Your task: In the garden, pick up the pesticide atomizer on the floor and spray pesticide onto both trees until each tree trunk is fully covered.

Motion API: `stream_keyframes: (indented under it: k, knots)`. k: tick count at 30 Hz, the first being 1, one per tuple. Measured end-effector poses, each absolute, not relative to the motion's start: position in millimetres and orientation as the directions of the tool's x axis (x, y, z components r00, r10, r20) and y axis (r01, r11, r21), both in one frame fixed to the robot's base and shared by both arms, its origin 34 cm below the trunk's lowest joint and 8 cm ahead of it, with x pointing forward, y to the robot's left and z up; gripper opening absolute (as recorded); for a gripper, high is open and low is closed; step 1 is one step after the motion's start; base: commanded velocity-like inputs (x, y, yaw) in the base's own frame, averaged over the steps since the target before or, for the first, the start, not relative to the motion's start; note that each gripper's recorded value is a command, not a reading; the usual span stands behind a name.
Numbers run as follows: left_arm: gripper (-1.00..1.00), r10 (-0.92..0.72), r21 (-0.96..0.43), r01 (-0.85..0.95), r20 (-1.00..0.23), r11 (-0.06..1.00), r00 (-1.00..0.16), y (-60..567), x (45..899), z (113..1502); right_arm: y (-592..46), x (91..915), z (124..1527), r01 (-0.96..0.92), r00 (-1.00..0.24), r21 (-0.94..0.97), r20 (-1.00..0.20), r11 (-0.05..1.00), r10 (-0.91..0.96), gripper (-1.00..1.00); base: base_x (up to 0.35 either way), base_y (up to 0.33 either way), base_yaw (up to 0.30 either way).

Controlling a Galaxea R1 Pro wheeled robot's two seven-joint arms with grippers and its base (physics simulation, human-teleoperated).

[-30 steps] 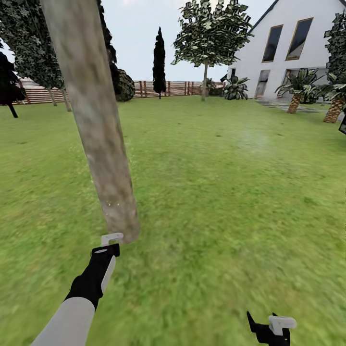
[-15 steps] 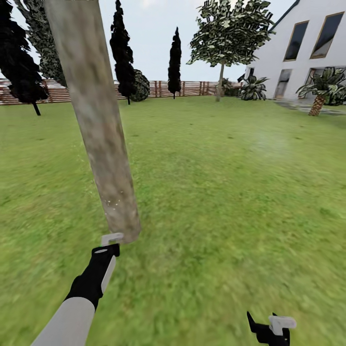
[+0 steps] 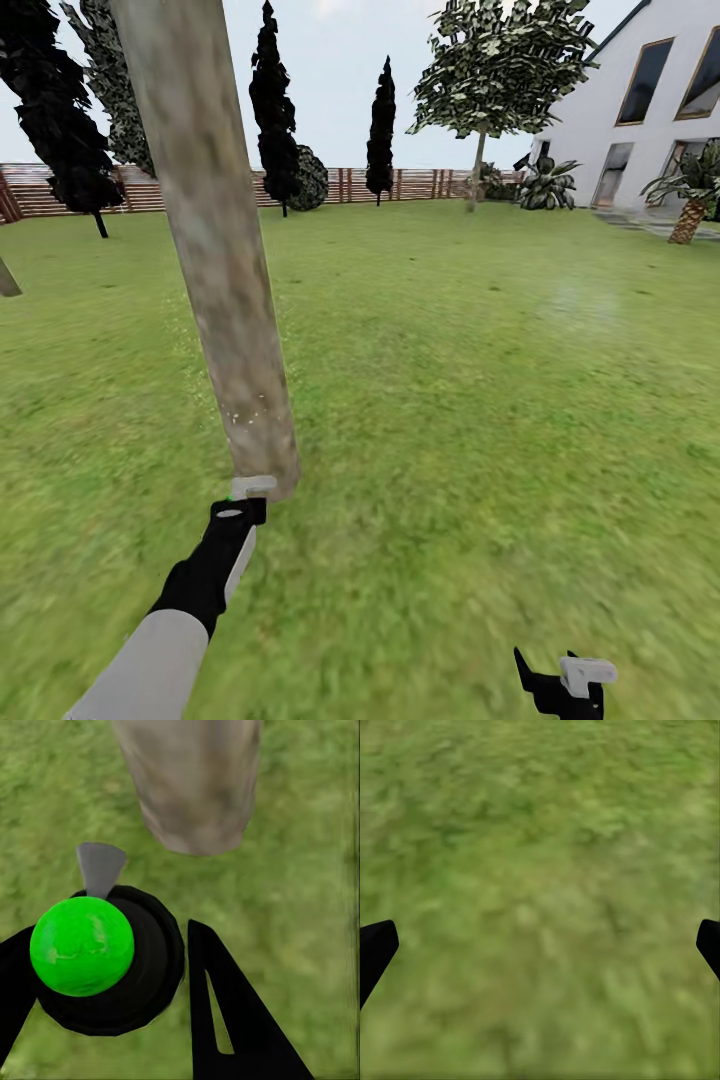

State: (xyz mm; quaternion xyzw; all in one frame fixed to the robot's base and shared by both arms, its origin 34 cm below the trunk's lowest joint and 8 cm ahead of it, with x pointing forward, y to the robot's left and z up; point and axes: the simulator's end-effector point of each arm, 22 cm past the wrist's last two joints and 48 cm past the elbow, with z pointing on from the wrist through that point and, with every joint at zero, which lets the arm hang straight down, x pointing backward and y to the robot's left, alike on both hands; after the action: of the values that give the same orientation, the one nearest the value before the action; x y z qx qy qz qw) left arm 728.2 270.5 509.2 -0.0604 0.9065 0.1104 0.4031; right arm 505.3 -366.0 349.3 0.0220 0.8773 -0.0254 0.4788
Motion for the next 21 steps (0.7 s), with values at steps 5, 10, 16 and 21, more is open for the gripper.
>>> stream_keyframes:
  k: [5, 10, 16, 21]
  knots:
    - [-1.00, 0.036, 0.183, -0.142, -0.725, 0.973, -0.688, 257, 733, 516, -366, 505, 349, 0.063, -0.540, -0.023, -0.841, 0.998, 0.014, 1.00, 0.000, 0.000, 0.000]
    - [-1.00, -0.037, 0.172, -0.230, -0.720, 0.958, -0.693, 305, 740, 529, -366, 505, 349, 0.063, -0.540, -0.023, -0.841, 0.998, 0.014, 1.00, 0.000, 0.000, 0.000]
    - [-1.00, -0.032, 0.119, -0.164, -0.708, 0.979, -0.705, 288, 745, 536, -366, 505, 349, 0.063, -0.541, -0.023, -0.841, 0.998, 0.014, 1.00, 0.000, 0.000, 0.000]
    - [-1.00, -0.008, 0.112, -0.130, -0.724, 0.985, -0.689, 282, 751, 561, -366, 505, 349, 0.063, -0.541, -0.023, -0.841, 0.998, 0.014, 1.00, -0.023, 0.001, 0.000]
